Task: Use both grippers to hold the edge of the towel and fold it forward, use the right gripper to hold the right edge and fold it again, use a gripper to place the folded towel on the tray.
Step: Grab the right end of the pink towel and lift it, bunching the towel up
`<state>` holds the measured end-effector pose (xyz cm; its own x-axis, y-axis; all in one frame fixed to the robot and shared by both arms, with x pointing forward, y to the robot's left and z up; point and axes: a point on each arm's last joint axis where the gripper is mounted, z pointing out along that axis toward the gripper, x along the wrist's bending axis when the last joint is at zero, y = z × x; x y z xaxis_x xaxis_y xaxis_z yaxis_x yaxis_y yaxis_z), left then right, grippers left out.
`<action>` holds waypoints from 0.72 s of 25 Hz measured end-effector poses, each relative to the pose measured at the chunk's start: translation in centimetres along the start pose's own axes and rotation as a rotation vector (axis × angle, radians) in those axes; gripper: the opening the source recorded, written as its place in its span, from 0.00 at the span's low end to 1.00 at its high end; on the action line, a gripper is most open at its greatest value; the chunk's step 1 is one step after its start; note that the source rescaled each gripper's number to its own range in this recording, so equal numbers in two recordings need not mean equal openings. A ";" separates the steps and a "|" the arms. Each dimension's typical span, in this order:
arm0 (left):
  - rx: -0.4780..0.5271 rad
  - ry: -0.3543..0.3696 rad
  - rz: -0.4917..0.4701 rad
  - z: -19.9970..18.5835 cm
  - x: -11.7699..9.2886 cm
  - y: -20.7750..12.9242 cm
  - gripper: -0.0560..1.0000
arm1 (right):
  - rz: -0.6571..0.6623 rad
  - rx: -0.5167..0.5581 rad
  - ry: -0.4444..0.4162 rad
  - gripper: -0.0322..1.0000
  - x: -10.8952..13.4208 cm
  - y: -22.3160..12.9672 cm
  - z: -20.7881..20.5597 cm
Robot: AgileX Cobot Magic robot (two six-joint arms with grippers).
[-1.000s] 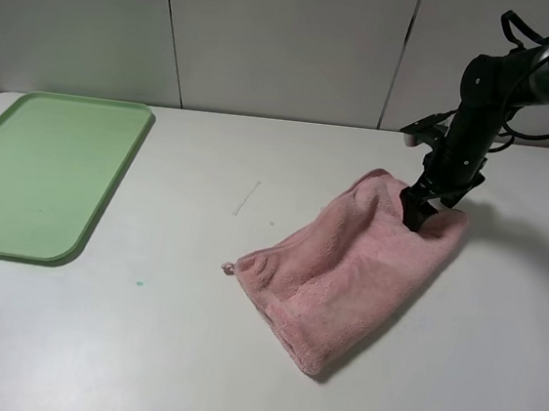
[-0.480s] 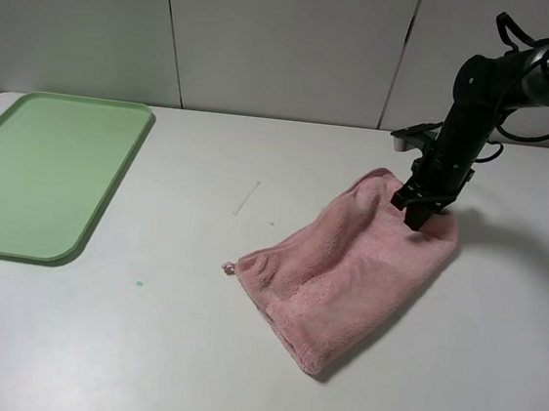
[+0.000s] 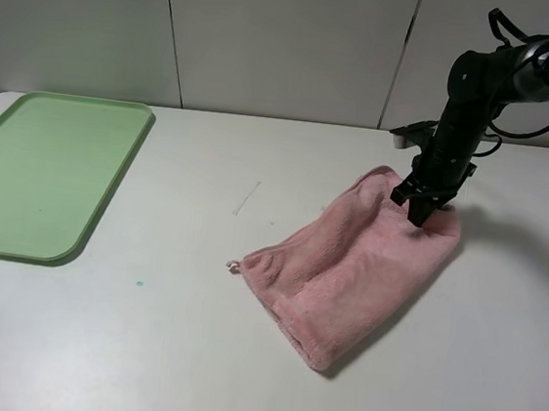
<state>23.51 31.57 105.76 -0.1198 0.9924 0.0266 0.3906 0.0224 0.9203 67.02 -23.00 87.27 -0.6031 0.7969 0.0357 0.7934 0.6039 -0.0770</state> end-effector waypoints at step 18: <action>0.000 0.000 0.000 0.0 0.0 0.0 0.99 | 0.028 -0.047 -0.341 0.12 -4.2 1.3 -7.7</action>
<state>23.51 31.57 105.76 -0.1198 0.9924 0.0266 0.3906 0.0224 0.9203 71.22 -25.41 94.71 -0.5674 0.7661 -0.3019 0.8084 0.5881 -0.0268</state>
